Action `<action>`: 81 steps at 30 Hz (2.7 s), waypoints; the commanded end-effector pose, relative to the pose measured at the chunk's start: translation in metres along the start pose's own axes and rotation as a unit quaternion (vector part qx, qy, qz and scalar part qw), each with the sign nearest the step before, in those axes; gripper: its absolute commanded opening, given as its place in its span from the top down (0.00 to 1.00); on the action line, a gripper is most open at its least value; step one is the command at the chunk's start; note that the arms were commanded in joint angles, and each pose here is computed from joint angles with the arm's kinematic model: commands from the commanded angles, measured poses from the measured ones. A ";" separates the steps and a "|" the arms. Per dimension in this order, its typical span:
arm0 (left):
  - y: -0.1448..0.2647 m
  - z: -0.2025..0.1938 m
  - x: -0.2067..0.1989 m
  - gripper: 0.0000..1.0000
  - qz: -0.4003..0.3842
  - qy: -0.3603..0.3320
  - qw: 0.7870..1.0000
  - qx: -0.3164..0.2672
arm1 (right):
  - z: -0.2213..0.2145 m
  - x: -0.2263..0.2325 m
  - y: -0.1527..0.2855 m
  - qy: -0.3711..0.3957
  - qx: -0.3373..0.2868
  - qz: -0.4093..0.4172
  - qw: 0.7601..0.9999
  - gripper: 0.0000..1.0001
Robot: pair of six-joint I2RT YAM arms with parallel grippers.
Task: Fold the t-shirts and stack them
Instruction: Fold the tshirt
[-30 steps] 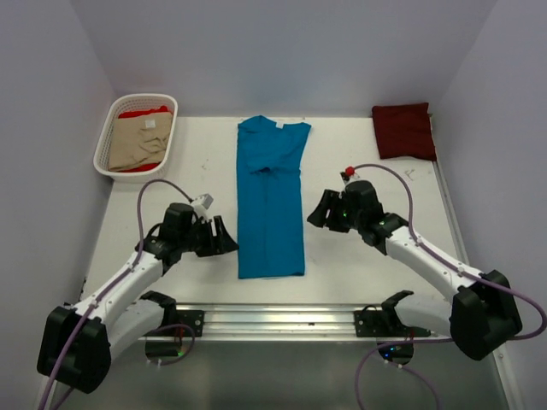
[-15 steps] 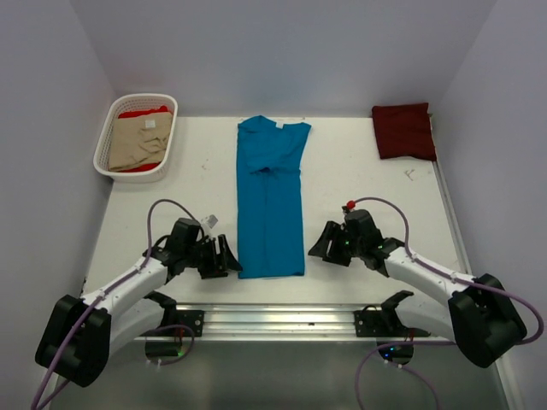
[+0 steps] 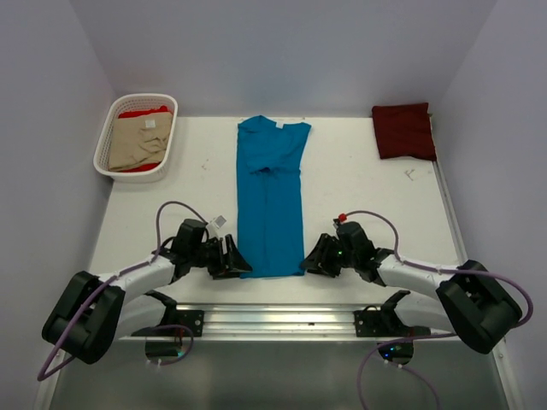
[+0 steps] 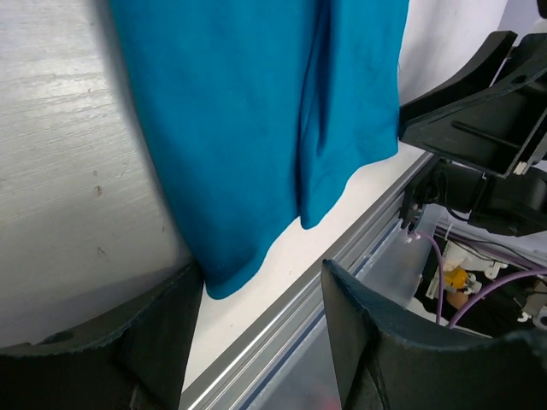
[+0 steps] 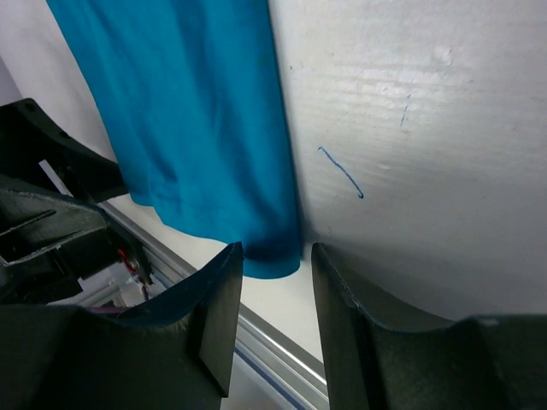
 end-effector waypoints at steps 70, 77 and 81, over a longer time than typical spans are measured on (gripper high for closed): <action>0.072 0.066 -0.093 1.00 -0.035 -0.177 0.970 -0.161 | -0.011 0.096 0.061 0.249 -0.038 0.027 0.967 1.00; 0.043 0.106 -0.073 1.00 0.022 -0.216 0.960 -0.174 | 0.043 0.117 0.037 0.271 -0.134 -0.044 0.952 1.00; 0.033 0.125 -0.065 1.00 0.042 -0.227 0.955 -0.184 | 0.076 0.128 0.029 0.266 -0.169 -0.060 0.947 1.00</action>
Point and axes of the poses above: each gripper's point midway between its finger pads, its own y axis back along the fingers, its own x axis along the line the jaws close on, z = x × y, the point moved 2 cm from there along y, back along the fingers, and after that the axes turned 8 degrees about -y, right-handed, at the moved point
